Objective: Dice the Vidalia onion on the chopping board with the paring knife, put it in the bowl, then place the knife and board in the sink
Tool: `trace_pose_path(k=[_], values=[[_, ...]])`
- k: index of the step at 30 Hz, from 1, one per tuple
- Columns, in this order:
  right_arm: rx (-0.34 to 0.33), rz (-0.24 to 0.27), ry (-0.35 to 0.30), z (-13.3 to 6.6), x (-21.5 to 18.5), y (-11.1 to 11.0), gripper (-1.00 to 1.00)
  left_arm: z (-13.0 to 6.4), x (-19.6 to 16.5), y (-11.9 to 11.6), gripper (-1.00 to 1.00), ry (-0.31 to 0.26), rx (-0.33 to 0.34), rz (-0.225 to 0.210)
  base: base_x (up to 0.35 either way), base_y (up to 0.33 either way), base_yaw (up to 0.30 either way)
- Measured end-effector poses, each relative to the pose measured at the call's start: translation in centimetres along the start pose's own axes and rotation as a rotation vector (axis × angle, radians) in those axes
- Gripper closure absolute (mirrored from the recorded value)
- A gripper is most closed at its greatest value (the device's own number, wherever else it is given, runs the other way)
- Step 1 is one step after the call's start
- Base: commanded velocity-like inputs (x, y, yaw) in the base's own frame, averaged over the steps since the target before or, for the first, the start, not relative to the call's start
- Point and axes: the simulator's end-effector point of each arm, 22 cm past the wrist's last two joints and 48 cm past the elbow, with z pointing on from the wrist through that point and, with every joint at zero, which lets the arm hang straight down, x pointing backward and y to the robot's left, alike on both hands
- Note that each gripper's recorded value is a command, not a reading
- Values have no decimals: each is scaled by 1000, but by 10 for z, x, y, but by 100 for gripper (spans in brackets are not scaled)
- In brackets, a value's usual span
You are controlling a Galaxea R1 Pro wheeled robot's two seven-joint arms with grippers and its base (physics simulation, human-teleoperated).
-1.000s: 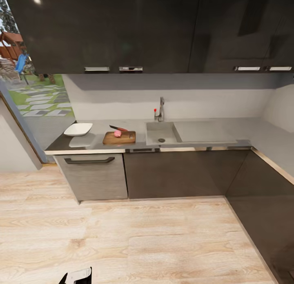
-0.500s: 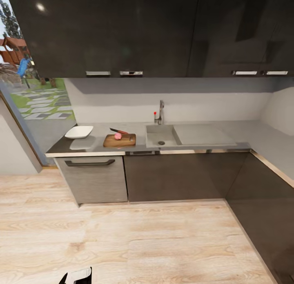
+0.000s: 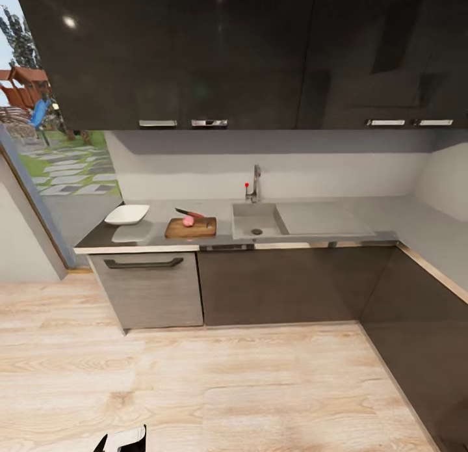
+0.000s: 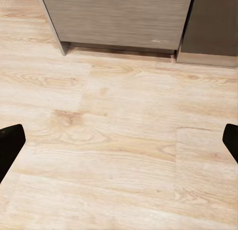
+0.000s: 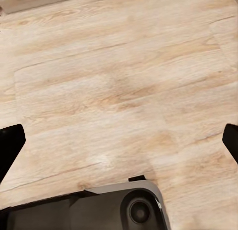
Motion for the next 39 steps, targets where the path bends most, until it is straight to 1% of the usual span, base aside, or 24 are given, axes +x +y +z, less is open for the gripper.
trace_pose_path(k=[39], values=[[-11,7,-60,6,-18,4,-100,0,-28,-2,-100,-60,5,-13,0,0,0]])
